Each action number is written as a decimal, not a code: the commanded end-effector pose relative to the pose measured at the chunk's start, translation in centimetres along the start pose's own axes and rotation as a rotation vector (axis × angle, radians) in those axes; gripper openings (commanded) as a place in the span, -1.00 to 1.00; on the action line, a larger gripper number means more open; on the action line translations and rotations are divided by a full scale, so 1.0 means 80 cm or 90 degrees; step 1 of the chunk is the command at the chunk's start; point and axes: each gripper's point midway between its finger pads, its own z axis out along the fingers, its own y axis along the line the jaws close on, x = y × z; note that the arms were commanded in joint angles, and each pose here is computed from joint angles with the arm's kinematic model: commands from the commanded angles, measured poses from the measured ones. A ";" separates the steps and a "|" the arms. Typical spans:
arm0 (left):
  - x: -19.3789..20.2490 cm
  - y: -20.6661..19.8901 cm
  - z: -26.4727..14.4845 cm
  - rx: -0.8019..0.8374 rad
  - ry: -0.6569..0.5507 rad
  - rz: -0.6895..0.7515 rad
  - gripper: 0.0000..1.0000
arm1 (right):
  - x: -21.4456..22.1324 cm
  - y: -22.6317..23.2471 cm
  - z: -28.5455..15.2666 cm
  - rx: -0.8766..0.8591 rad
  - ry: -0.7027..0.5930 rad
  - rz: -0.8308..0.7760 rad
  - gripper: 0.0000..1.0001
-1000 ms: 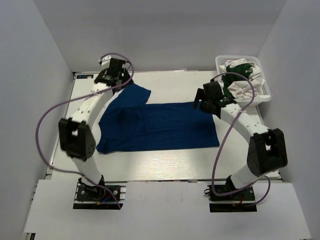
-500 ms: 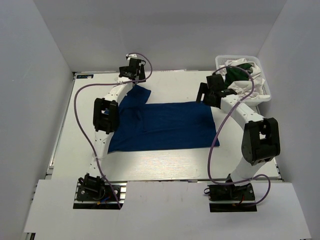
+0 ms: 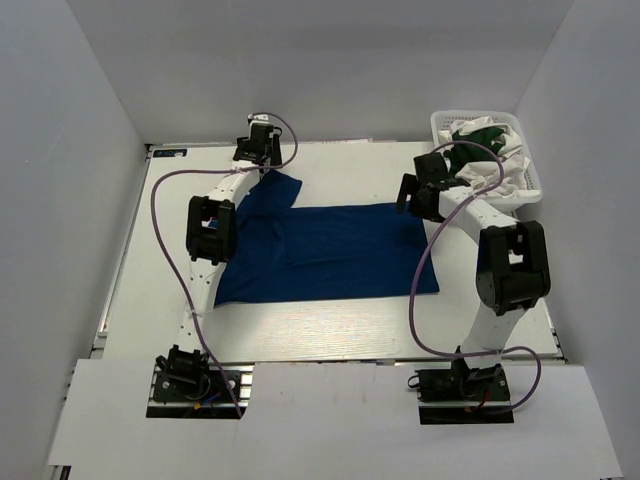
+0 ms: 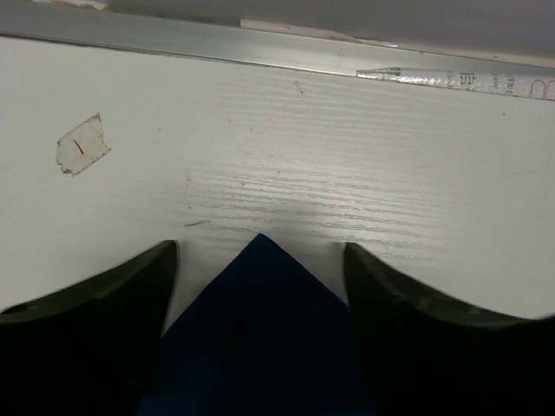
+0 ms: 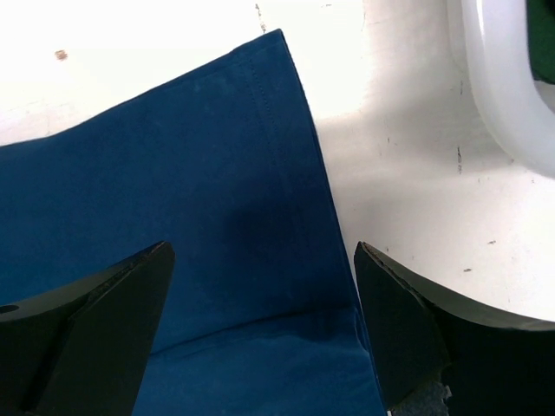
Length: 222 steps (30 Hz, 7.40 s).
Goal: Fold and stack the t-shirts
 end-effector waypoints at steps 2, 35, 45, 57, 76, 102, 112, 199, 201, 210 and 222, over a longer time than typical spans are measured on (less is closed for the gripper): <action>-0.008 -0.013 -0.004 0.032 -0.011 0.003 0.51 | -0.025 0.005 0.010 0.000 -0.017 0.018 0.81; -0.037 0.024 -0.103 0.033 -0.071 0.013 -1.00 | -0.035 0.032 0.130 0.035 0.030 0.076 0.61; -0.035 0.030 -0.155 0.064 -0.079 -0.028 -1.00 | -0.036 0.028 0.109 0.026 -0.009 0.070 -0.72; 0.002 0.048 -0.269 0.112 -0.080 -0.125 -1.00 | -0.046 0.049 0.049 -0.066 -0.129 -0.030 -1.00; 0.176 0.118 -0.409 0.117 0.000 -0.309 -1.00 | -0.037 0.014 -0.005 -0.018 -0.193 0.006 -1.00; 0.219 0.186 -0.475 -0.051 0.067 -0.414 1.00 | 0.013 -0.018 -0.071 -0.010 -0.157 0.093 0.81; 0.131 0.123 -0.411 0.052 0.030 -0.350 1.00 | 0.022 0.118 -0.063 -0.201 -0.104 -0.064 0.81; 0.239 0.136 -0.274 -0.052 0.351 -0.356 1.00 | 0.248 0.483 -0.129 -0.740 -0.110 -0.606 0.81; 0.244 0.143 -0.274 -0.064 0.352 -0.358 1.00 | 0.257 0.478 -0.127 -0.737 -0.093 -0.608 0.81; 0.248 0.152 -0.274 -0.074 0.356 -0.366 1.00 | 0.279 0.416 -0.166 -0.737 -0.039 -0.587 0.81; 0.236 0.157 -0.278 -0.067 0.329 -0.369 1.00 | 0.239 0.309 -0.260 -0.700 -0.131 -0.458 0.81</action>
